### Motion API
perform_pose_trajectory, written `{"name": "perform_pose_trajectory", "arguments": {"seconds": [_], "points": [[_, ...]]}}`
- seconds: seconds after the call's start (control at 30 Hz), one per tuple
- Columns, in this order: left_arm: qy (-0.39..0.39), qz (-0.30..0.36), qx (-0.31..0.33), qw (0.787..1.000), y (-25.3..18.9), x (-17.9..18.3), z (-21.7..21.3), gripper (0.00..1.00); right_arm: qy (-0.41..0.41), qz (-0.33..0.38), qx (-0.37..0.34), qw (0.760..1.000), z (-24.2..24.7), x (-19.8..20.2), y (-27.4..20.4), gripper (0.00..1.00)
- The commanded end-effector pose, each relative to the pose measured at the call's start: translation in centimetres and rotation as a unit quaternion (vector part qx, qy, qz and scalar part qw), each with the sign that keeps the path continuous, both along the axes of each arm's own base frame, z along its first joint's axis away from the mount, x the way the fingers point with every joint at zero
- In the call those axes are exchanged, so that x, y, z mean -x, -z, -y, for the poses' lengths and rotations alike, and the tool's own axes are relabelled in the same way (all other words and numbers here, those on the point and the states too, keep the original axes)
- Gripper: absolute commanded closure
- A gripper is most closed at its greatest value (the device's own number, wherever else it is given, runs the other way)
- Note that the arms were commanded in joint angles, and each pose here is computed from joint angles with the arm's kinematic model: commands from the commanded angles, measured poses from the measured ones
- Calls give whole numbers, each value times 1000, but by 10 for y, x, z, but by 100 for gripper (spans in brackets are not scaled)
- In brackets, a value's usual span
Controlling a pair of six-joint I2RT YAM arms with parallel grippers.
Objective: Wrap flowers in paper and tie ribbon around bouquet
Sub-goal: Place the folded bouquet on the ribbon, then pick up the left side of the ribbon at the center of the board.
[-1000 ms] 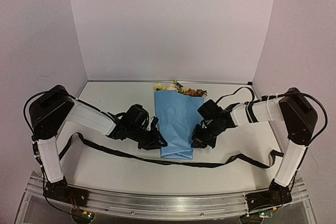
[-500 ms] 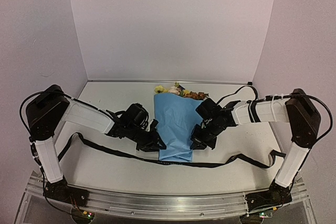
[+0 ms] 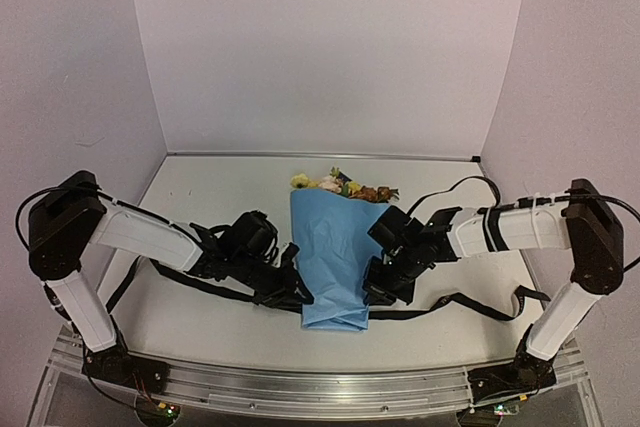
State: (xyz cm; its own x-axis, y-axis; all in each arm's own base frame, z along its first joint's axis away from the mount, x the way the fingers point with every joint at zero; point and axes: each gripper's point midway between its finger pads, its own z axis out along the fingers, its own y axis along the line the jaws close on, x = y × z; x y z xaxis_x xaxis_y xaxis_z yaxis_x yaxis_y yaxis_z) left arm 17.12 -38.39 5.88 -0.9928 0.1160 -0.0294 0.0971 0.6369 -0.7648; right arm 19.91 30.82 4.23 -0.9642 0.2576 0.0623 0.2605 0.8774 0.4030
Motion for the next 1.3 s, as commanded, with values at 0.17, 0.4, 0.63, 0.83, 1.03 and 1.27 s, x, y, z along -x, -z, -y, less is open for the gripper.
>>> {"name": "perform_pose_trajectory", "arguments": {"seconds": [0.17, 0.4, 0.63, 0.83, 1.03, 1.27], "points": [[-27, 15, 15, 999, -16, 11, -4, 77, -3, 40, 28, 999, 11, 17, 1, 99], [-137, 53, -47, 988, -23, -14, -41, 55, -31, 80, 43, 995, 28, 17, -9, 53], [-349, 73, -182, 916, -24, -47, -151, 42, -63, 153, 110, 980, 78, 17, -29, 29], [-474, 50, -244, 845, -11, -45, -239, 39, -60, 201, 151, 966, 117, 14, -39, 17], [-529, 38, -286, 798, 7, -41, -292, 32, -27, 231, 194, 953, 157, 14, -40, 6], [-529, 46, -311, 788, 16, -77, -327, 33, -3, 232, 211, 950, 183, 18, -30, 2]]}}
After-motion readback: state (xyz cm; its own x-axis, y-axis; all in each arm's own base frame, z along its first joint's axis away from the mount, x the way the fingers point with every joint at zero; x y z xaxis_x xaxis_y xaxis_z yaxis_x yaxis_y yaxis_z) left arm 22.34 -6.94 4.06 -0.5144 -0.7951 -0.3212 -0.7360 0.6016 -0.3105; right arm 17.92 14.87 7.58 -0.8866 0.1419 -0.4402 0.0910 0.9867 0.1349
